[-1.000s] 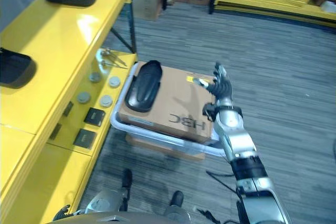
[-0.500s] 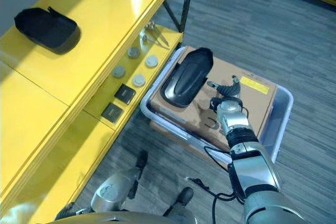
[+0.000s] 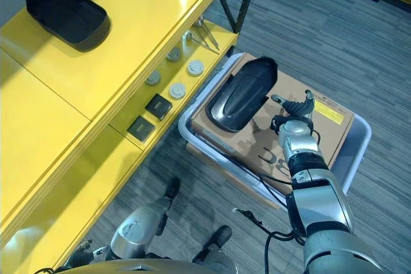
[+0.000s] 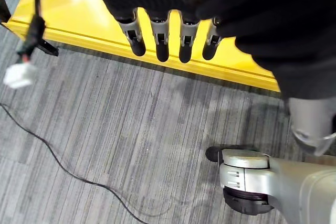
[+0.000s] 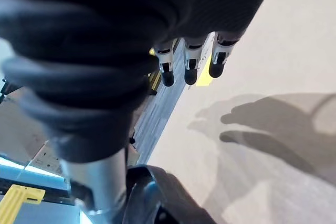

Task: Move parts from the plastic box to the shelf.

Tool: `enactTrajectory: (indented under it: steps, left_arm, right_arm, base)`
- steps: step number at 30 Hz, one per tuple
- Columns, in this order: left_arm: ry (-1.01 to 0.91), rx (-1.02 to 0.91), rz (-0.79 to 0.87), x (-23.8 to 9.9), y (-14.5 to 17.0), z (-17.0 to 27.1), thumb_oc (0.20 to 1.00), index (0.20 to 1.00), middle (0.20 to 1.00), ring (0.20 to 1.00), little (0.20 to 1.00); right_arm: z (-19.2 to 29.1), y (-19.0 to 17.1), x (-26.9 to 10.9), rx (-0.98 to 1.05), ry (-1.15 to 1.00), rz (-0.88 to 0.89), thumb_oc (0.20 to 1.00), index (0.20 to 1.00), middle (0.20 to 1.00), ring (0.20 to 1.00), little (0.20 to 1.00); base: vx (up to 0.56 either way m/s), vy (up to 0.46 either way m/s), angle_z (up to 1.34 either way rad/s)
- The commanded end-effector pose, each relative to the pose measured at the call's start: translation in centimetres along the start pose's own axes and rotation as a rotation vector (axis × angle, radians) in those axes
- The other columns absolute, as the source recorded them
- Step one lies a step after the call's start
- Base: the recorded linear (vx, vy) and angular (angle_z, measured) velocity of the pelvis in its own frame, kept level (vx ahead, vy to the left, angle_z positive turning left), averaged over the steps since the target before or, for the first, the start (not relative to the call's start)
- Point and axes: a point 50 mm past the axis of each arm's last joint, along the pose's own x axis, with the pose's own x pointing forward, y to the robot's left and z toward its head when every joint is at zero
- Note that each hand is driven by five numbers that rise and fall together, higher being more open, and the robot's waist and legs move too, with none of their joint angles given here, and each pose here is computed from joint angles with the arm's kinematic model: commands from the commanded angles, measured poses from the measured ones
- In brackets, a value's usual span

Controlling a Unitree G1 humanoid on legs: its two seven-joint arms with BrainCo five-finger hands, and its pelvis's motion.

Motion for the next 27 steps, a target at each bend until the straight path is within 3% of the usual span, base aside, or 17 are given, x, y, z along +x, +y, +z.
enactTrajectory:
  steps: [1, 11, 22, 23, 24, 25, 26, 27]
  left_arm:
    - [0.033, 0.033, 0.000, -0.5, 0.7, -1.5, 1.000, 1.000, 1.000, 1.000, 1.000]
    - [0.006, 0.016, -0.008, -0.2, 0.7, -0.6, 1.000, 1.000, 1.000, 1.000, 1.000]
    - [-0.060, -0.012, 0.000, 0.3, 1.5, 0.8, 1.000, 1.000, 1.000, 1.000, 1.000]
    - [-0.065, -0.013, 0.004, 0.3, 1.6, 1.0, 1.000, 1.000, 1.000, 1.000, 1.000]
    - [-0.069, -0.012, 0.007, 0.4, 1.8, 1.1, 1.000, 1.000, 1.000, 1.000, 1.000]
    - [-0.070, -0.011, 0.008, 0.4, 1.8, 1.1, 1.000, 1.000, 1.000, 1.000, 1.000]
    - [-0.073, -0.011, 0.010, 0.4, 2.0, 1.2, 1.000, 1.000, 1.000, 1.000, 1.000]
    - [-0.078, -0.010, 0.013, 0.5, 2.1, 1.4, 1.000, 1.000, 1.000, 1.000, 1.000]
  right_arm:
    - [1.8, -1.0, 0.6, -0.046, -0.078, 0.002, 1.000, 1.000, 1.000, 1.000, 1.000]
    - [1.5, 1.0, 0.2, -0.102, -0.044, 0.047, 1.000, 1.000, 1.000, 1.000, 1.000]
    - [-3.6, 0.2, -0.1, -0.463, 0.115, 0.034, 1.000, 1.000, 1.000, 1.000, 1.000]
    - [-4.2, 0.1, -0.1, -0.471, 0.135, 0.039, 0.809, 0.809, 0.809, 0.809, 0.809]
    - [-4.6, -0.1, -0.2, -0.478, 0.150, 0.042, 0.504, 0.504, 0.504, 0.504, 0.504]
    - [-4.8, -0.2, -0.2, -0.484, 0.156, 0.042, 0.423, 0.423, 0.423, 0.423, 0.423]
    - [-5.3, -0.3, -0.2, -0.497, 0.165, 0.041, 0.200, 0.200, 0.200, 0.200, 0.200]
    - [-5.7, -0.4, -0.3, -0.496, 0.176, 0.040, 0.200, 0.200, 0.200, 0.200, 0.200]
  base:
    - [-0.01, 0.044, 0.08]
    - [-0.01, 0.028, 0.06]
    - [-0.05, 0.005, 0.02]
    - [-0.07, -0.057, 0.06]
    - [-0.03, -0.035, 0.04]
    - [-0.02, -0.035, 0.04]
    - [-0.02, -0.040, 0.06]
    - [-0.03, -0.047, 0.06]
